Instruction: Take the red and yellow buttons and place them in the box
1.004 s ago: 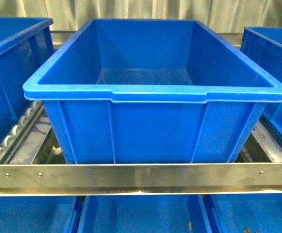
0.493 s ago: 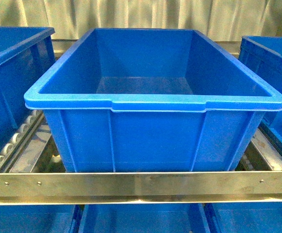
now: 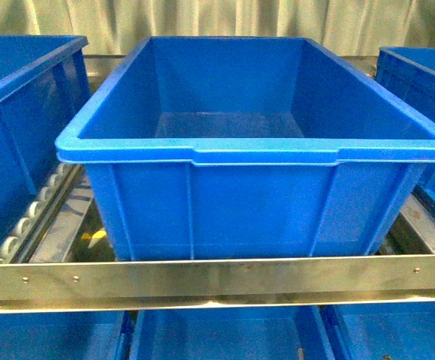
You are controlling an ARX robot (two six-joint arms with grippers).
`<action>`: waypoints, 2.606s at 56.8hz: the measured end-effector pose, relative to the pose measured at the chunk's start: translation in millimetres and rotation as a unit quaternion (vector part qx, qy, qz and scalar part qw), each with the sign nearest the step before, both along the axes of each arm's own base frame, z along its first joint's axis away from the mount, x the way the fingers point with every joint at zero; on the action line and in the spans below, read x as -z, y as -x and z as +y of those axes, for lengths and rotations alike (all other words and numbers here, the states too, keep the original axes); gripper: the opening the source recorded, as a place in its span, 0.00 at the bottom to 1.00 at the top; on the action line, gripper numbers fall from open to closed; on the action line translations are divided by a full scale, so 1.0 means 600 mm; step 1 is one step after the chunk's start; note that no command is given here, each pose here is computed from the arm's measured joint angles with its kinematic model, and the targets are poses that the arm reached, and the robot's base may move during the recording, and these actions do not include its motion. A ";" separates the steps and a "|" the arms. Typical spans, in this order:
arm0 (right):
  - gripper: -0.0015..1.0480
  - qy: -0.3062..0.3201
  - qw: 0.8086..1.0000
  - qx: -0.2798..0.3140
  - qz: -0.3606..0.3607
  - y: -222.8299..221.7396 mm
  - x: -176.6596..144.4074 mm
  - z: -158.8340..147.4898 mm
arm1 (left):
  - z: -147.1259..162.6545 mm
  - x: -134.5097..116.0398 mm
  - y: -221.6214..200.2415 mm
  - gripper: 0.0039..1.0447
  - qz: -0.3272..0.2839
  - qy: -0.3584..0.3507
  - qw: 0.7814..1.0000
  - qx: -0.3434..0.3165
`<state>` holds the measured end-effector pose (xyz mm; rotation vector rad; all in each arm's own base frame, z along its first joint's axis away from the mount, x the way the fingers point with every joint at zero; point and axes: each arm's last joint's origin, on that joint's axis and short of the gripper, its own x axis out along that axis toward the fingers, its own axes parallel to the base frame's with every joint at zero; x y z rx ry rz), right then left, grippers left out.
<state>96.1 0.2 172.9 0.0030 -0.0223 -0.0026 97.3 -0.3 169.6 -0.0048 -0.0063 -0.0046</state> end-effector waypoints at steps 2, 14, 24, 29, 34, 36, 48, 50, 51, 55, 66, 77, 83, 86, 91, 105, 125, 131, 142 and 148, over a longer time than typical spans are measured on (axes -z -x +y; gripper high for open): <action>0.94 0.000 1.000 0.000 0.000 0.000 0.000 0.000 | 0.000 0.000 0.000 0.93 0.000 0.000 1.000 0.000; 0.94 0.000 1.000 0.000 0.000 0.000 0.000 0.000 | 0.000 0.000 0.000 0.93 0.000 0.000 1.000 -0.001; 0.94 0.000 1.000 -0.002 -0.001 0.000 0.000 0.000 | 0.000 0.000 0.000 0.93 0.000 0.000 1.000 -0.002; 0.94 0.000 1.000 -0.007 0.000 0.000 0.000 0.000 | 0.001 0.000 0.000 0.93 0.000 0.000 1.000 -0.005; 0.94 0.000 1.000 -0.006 -0.001 0.000 0.000 0.000 | 0.000 0.000 0.000 0.93 0.000 0.000 1.000 -0.005; 0.94 0.000 1.000 -0.004 0.000 0.000 0.001 0.000 | 0.000 0.000 0.000 0.93 0.000 0.000 1.000 -0.004; 0.94 0.000 1.000 -0.002 0.000 0.000 0.001 0.000 | 0.000 0.000 0.000 0.93 0.000 0.000 1.000 -0.003; 0.94 0.000 1.000 -0.002 0.000 0.000 0.001 0.000 | 0.000 0.000 0.000 0.93 0.000 0.000 1.000 -0.003; 0.94 0.000 1.000 -0.002 0.000 0.000 0.001 0.000 | 0.000 0.000 0.000 0.93 0.000 0.000 1.000 -0.003; 0.94 0.000 1.000 -0.002 0.000 0.000 0.001 0.000 | 0.000 0.000 0.000 0.93 0.000 0.000 1.000 -0.002; 0.94 0.000 1.000 -0.002 0.000 0.000 0.001 0.000 | 0.016 -0.071 -0.045 0.93 0.063 -0.039 0.987 -0.143; 0.94 0.000 1.000 -0.002 0.000 0.000 0.001 0.000 | 0.029 -0.234 -0.150 0.93 0.025 -0.051 0.979 -0.196; 0.94 0.000 1.000 -0.002 0.000 0.000 0.001 0.000 | 0.017 -0.280 -0.214 0.93 0.040 -0.063 0.978 -0.195; 0.94 0.000 1.000 -0.002 0.000 0.000 0.001 0.000 | 0.006 -0.288 -0.247 0.93 0.060 -0.075 0.976 -0.197; 0.94 0.000 1.000 -0.002 0.000 0.000 0.001 0.000 | -0.018 -0.293 -0.292 0.93 0.105 -0.090 0.972 -0.188; 0.94 0.000 1.000 -0.002 0.000 0.000 0.001 0.000 | -0.074 -0.299 -0.453 0.93 0.171 -0.115 0.950 -0.236; 0.94 0.000 1.000 -0.002 0.000 0.000 0.001 0.000 | -0.067 -0.239 -0.552 0.93 0.222 -0.121 0.936 -0.245; 0.94 0.000 1.000 -0.002 0.000 0.000 0.001 0.000 | -0.067 -0.220 -0.581 0.93 0.231 -0.122 0.934 -0.244; 0.94 0.000 1.000 -0.002 0.000 0.000 0.001 0.000 | -0.058 -0.182 -0.630 0.93 0.258 -0.114 0.928 -0.242; 0.94 0.000 1.000 -0.002 0.000 0.000 0.001 0.000 | -0.051 -0.170 -0.646 0.93 0.266 -0.108 0.926 -0.244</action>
